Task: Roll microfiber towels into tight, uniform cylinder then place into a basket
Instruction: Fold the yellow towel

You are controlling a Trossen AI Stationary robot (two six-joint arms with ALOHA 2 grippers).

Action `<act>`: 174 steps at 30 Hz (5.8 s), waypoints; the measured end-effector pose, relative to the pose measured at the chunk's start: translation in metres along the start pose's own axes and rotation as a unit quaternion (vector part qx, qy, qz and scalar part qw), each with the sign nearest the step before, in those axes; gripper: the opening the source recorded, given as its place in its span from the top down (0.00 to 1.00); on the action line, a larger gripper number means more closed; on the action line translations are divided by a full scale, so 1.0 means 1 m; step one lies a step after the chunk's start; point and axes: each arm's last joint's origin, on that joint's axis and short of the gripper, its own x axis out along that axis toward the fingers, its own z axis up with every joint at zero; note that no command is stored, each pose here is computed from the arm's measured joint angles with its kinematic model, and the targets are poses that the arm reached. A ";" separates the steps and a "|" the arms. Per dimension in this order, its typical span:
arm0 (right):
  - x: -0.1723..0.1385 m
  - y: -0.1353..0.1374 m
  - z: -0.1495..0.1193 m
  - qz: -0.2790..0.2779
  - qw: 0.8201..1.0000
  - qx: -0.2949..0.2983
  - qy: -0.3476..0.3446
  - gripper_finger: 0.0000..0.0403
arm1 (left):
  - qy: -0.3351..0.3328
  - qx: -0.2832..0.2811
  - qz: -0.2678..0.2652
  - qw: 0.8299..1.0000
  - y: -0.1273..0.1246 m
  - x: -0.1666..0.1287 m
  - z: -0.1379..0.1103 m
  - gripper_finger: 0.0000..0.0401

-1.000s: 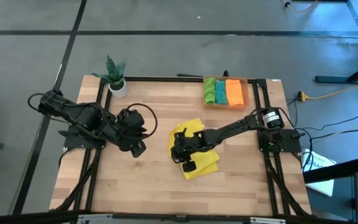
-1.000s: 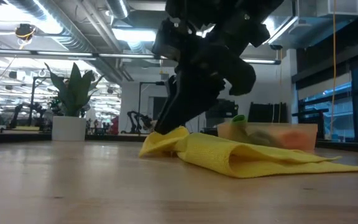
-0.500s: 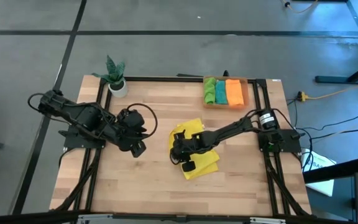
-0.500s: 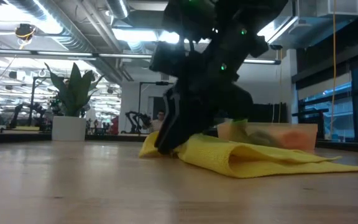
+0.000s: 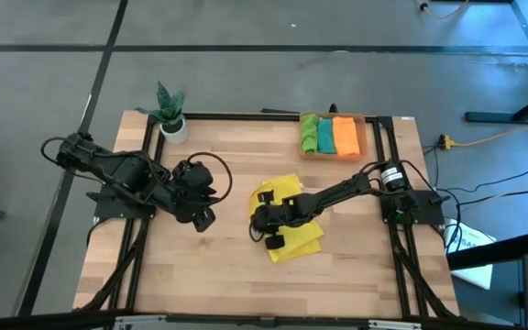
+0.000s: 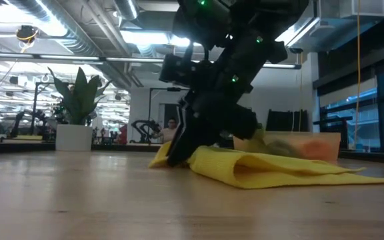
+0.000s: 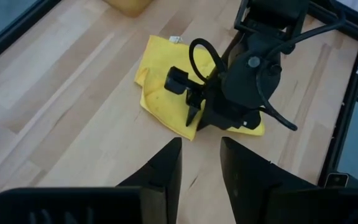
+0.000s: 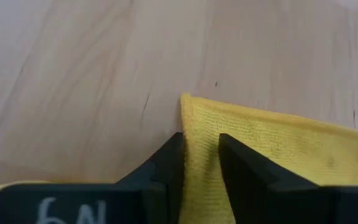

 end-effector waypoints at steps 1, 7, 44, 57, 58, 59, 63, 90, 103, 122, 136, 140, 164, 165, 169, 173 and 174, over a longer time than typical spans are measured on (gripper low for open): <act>0.000 0.000 0.000 0.000 1.000 0.008 0.000 0.76 | 0.000 0.000 0.000 1.000 0.000 0.000 0.000 0.75; 0.000 0.000 0.000 0.001 0.999 0.043 -0.001 0.96 | 0.000 0.000 0.000 1.000 0.000 0.000 0.000 0.75; -0.043 -0.002 0.042 -0.051 0.984 0.161 0.056 0.99 | 0.000 0.006 0.000 1.000 0.000 0.000 0.000 0.75; -0.080 -0.028 0.016 -0.202 0.940 0.209 0.178 0.98 | 0.000 0.006 0.002 1.000 0.000 0.001 -0.001 0.75; -0.081 -0.031 0.014 -0.212 0.935 0.217 0.184 0.98 | 0.001 0.007 0.003 1.000 0.000 0.002 -0.001 0.75; -0.083 -0.033 0.011 -0.223 0.929 0.222 0.196 0.98 | 0.002 0.009 0.005 1.000 0.000 0.003 -0.002 0.75; -0.087 -0.039 0.001 -0.251 0.910 0.233 0.233 0.98 | 0.011 0.016 0.017 1.000 0.001 0.010 -0.007 0.75; -0.085 -0.065 -0.011 -0.205 0.893 0.277 0.289 0.67 | 0.005 0.008 0.002 1.000 -0.003 0.014 -0.008 0.75; -0.133 -0.060 -0.018 -0.126 0.819 0.427 0.361 0.55 | 0.005 0.007 0.002 1.000 -0.003 0.014 -0.008 0.75; -0.135 0.002 -0.063 0.067 0.735 0.588 0.332 0.55 | 0.004 0.017 0.002 1.000 -0.003 0.014 -0.007 0.75; -0.111 0.014 -0.107 0.047 0.695 0.629 0.345 0.55 | 0.004 0.020 0.001 1.000 -0.003 0.014 -0.007 0.75; -0.105 0.016 -0.110 0.072 0.700 0.632 0.325 0.55 | 0.004 0.020 0.001 1.000 -0.003 0.014 -0.007 0.75; -0.101 0.019 -0.111 0.082 0.737 0.614 0.269 0.98 | 0.004 0.020 0.001 1.000 -0.003 0.014 -0.007 0.75; -0.102 0.019 -0.109 0.088 0.738 0.616 0.261 0.98 | 0.004 0.020 0.001 1.000 -0.003 0.014 -0.007 0.75; -0.114 0.017 -0.100 0.095 0.738 0.627 0.229 0.99 | 0.004 0.020 0.001 1.000 -0.003 0.014 -0.007 0.75; -0.132 0.015 -0.084 0.105 0.745 0.633 0.184 0.99 | 0.004 0.020 0.001 1.000 -0.003 0.014 -0.007 0.75; -0.135 0.015 -0.079 0.108 0.741 0.639 0.176 0.99 | 0.004 0.021 0.001 1.000 -0.003 0.014 -0.007 0.75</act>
